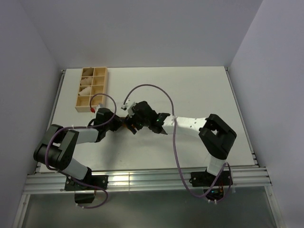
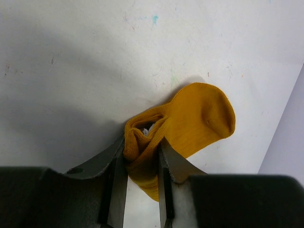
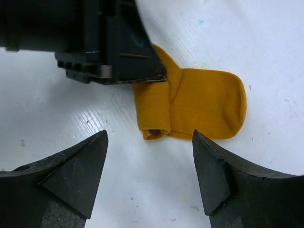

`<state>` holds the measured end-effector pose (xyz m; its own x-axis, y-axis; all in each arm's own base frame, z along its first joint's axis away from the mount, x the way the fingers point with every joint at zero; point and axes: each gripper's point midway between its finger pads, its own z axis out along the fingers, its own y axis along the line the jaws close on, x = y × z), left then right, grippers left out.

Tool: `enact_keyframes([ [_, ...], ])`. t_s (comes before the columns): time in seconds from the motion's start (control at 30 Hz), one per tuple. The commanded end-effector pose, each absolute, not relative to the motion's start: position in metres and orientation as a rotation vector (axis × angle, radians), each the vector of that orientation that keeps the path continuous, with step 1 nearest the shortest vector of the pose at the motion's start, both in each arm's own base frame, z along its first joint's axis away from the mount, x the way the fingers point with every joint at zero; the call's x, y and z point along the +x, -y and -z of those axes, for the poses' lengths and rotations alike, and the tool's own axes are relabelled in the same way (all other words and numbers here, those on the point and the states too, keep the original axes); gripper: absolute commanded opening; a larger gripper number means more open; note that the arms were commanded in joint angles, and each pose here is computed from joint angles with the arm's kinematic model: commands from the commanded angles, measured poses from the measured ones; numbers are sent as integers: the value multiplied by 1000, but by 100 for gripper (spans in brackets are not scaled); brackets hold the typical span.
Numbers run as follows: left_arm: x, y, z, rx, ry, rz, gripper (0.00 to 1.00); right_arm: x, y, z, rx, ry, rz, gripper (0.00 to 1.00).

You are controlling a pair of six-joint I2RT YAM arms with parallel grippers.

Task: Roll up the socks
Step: Roll the sock at the center of the board.

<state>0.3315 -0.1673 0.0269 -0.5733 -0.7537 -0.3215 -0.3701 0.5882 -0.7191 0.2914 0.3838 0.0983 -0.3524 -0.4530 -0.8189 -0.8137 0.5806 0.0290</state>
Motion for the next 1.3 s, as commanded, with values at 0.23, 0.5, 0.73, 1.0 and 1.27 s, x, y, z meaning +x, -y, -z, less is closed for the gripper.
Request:
enact_keyframes([
  [0.23,318,165,-4,-852,-2309,706,20,292,-398,-97,-1166,-1775,-134,78],
  [0.5,318,167,-6,-845,-2312,714,20,288,-410,-65,-1256,-1766,-60,74],
  [0.73,317,169,-5,-846,-2322,724,20,291,-412,-57,-1248,-1719,51,70],
  [1.0,317,169,-7,-840,-2318,729,20,293,-416,-41,-1271,-1719,103,62],
  [1.27,316,172,-8,-839,-2314,749,20,292,-416,-22,-1293,-1745,122,42],
])
